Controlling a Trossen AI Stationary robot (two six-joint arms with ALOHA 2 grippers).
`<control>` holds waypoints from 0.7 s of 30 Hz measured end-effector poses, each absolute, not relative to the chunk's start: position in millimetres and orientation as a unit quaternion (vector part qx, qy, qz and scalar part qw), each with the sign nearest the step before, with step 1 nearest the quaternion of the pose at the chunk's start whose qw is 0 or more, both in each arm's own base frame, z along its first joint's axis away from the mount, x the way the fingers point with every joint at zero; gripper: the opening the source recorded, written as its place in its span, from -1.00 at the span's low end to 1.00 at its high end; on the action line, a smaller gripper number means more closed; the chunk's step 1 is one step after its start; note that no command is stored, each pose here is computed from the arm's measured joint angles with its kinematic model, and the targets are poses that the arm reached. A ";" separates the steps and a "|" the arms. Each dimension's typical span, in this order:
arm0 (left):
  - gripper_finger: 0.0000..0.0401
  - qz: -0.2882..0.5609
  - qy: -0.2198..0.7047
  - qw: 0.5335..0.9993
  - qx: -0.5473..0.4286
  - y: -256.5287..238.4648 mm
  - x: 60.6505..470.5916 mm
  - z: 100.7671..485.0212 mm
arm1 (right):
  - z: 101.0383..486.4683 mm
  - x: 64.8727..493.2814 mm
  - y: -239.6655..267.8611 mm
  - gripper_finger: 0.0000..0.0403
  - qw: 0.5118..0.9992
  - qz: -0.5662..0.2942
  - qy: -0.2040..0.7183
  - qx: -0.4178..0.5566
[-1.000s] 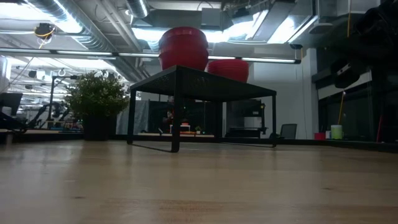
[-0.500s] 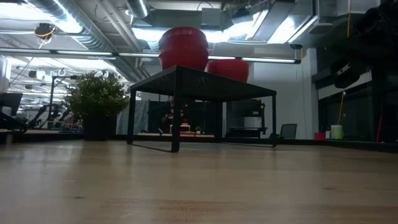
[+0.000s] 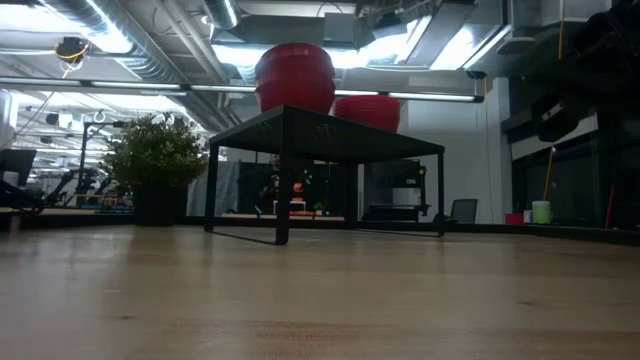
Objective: Pick & Place Mini bowls
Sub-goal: Stack the white patterned bowl on the white patterned bowl on the shelf
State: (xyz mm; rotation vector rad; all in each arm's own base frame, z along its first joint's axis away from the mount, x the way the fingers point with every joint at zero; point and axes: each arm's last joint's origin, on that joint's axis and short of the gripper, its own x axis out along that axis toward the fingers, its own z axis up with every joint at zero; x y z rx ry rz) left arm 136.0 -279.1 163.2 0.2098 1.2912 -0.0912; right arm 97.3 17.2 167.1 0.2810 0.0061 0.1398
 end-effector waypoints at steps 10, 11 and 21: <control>-0.94 -0.036 0.592 0.798 0.107 -277.6 136.0 166.0 | 167.1 97.3 17.2 -0.91 0.988 0.070 0.003 0.140; -0.95 -0.037 0.592 0.798 0.106 -277.3 135.7 166.8 | 167.1 97.3 17.2 -0.91 0.988 0.070 0.003 0.140; -0.97 -0.056 0.581 0.810 0.057 -271.6 132.6 191.8 | 167.1 97.3 17.2 -0.91 0.988 0.070 0.003 0.140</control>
